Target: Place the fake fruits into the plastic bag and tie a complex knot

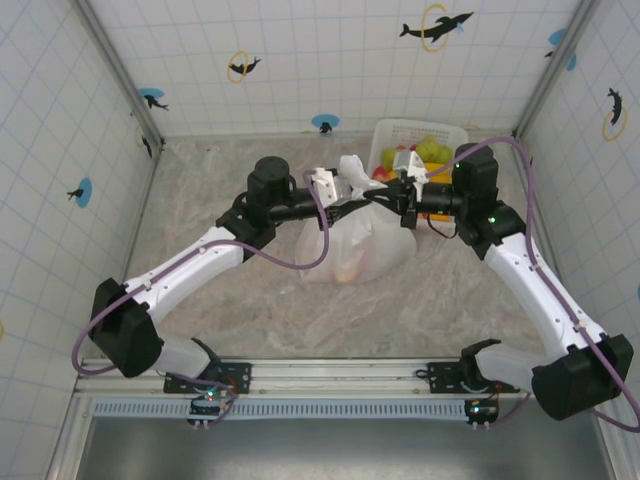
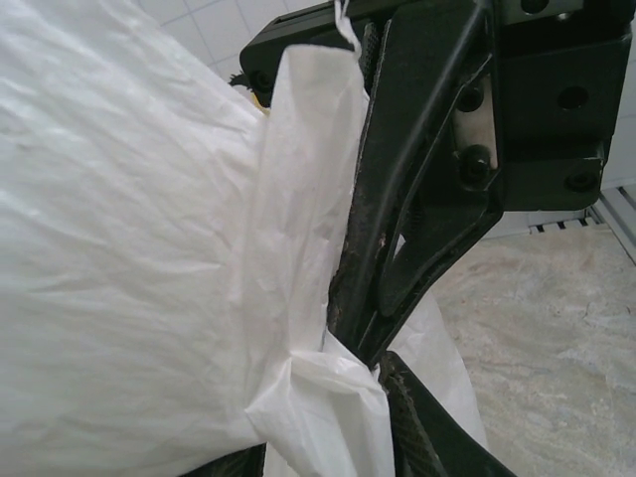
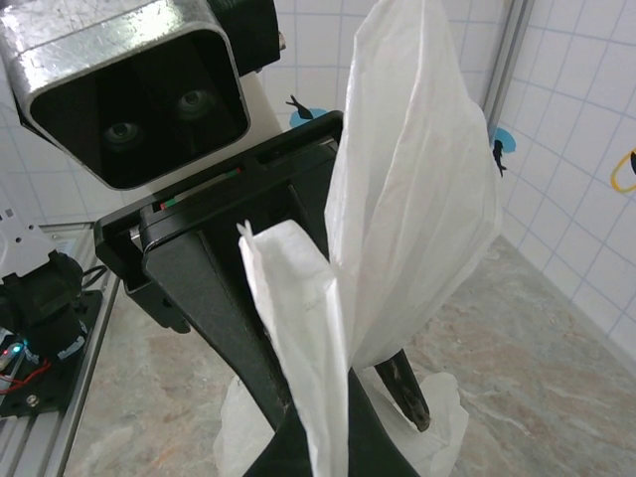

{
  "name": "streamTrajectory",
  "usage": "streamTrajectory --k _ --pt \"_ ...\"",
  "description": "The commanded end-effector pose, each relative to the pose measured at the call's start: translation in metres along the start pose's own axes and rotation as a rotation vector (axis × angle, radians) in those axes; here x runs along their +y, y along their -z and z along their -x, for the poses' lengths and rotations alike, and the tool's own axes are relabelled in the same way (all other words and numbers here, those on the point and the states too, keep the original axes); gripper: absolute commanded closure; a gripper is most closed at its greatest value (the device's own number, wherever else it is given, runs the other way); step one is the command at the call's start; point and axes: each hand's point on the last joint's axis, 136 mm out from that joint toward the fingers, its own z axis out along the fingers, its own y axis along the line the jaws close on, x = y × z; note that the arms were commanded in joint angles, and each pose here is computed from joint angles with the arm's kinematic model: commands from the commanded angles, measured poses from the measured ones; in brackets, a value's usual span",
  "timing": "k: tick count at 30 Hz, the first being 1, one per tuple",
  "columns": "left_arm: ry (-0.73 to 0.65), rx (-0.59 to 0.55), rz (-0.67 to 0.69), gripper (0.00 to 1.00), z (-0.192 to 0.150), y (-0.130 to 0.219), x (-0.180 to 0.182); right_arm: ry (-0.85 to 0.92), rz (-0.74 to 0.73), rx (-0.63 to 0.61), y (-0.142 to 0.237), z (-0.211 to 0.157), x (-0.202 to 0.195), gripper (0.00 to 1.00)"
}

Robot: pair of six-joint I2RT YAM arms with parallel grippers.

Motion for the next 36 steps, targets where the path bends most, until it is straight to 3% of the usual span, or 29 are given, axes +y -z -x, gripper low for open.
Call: streamTrajectory --k 1,4,12,15,19,22,23,26,30,36 --pt "0.0 -0.043 -0.048 0.68 0.013 0.0 -0.002 0.031 0.021 -0.025 0.002 0.005 0.006 1.0" --pt "0.008 -0.043 -0.06 0.71 0.013 -0.001 -0.003 0.029 0.026 -0.025 0.001 0.005 0.007 1.0" --pt "0.007 -0.03 -0.039 0.98 0.009 0.0 -0.001 0.031 0.018 -0.028 0.002 0.008 0.006 0.98" --pt "0.008 -0.023 -0.033 1.0 0.007 0.0 -0.001 0.03 0.017 -0.03 0.003 0.01 0.006 0.93" --pt "0.001 -0.007 -0.003 1.0 0.004 0.0 0.003 0.026 0.02 -0.04 0.005 0.015 0.007 0.73" --pt "-0.015 0.004 0.016 1.0 0.002 0.002 0.005 0.014 0.01 -0.063 0.012 0.032 0.009 0.55" --pt "-0.022 0.007 0.022 1.0 0.002 0.003 0.005 0.011 -0.006 -0.074 0.017 0.04 0.009 0.45" --pt "-0.041 0.013 0.032 1.0 0.002 0.005 0.006 -0.05 -0.072 -0.096 0.027 0.06 0.002 0.29" --pt "-0.062 0.013 0.028 1.0 0.002 0.005 0.005 -0.183 -0.093 -0.035 0.024 0.06 -0.007 0.19" --pt "-0.081 0.014 0.028 1.0 0.002 0.006 0.004 -0.258 -0.076 0.067 0.008 0.039 -0.019 0.16"
